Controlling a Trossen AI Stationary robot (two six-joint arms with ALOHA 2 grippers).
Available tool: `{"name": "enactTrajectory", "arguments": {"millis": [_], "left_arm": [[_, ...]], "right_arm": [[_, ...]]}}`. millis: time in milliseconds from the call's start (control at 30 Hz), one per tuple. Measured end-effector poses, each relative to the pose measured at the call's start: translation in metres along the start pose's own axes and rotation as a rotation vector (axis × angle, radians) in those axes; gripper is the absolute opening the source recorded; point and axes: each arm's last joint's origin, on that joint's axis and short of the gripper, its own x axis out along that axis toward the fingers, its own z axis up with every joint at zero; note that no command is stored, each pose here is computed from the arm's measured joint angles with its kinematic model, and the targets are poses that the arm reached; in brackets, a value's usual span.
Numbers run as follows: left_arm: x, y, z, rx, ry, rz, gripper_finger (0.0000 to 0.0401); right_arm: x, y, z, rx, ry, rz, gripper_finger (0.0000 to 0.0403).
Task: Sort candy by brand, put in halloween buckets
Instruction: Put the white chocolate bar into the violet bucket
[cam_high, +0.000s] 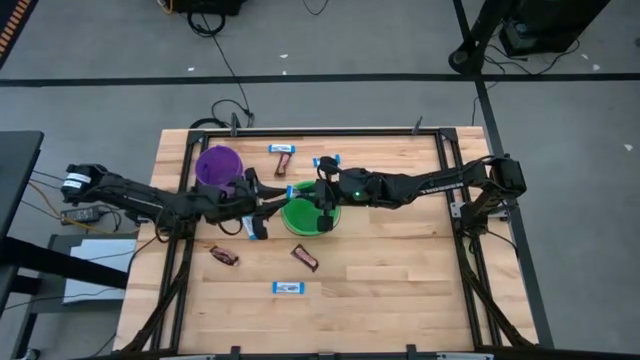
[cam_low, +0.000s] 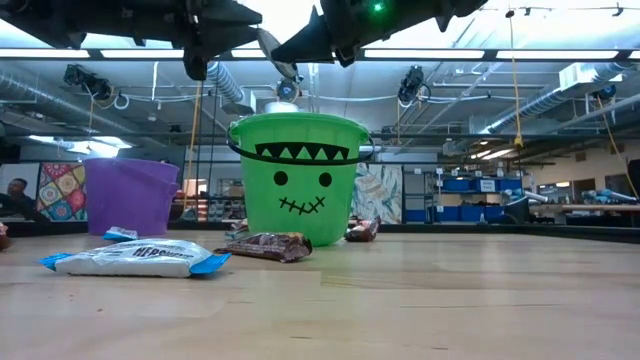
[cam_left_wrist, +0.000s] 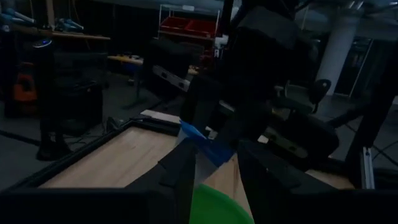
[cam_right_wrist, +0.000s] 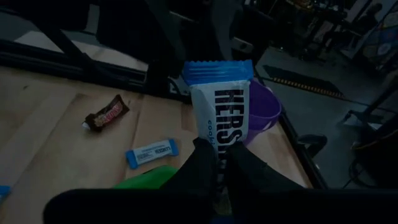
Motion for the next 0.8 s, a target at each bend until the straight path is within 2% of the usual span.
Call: {"name": "enactTrajectory", "arguments": {"millis": [233,800], "left_arm": [[0.0064,0.0016,-0.0073,0.012,0.013,0.045,0.0127],[0.0102,0.0055,-0.003,0.048,-0.051,0.079,0.0123]], "right_arm": [[-0.0001,0.0004,0.0016,0.002,-0.015,-0.001,0.0034],[-0.0014,0.0049,0.0046,0.005,-0.028,0.003,0.0034]]}}
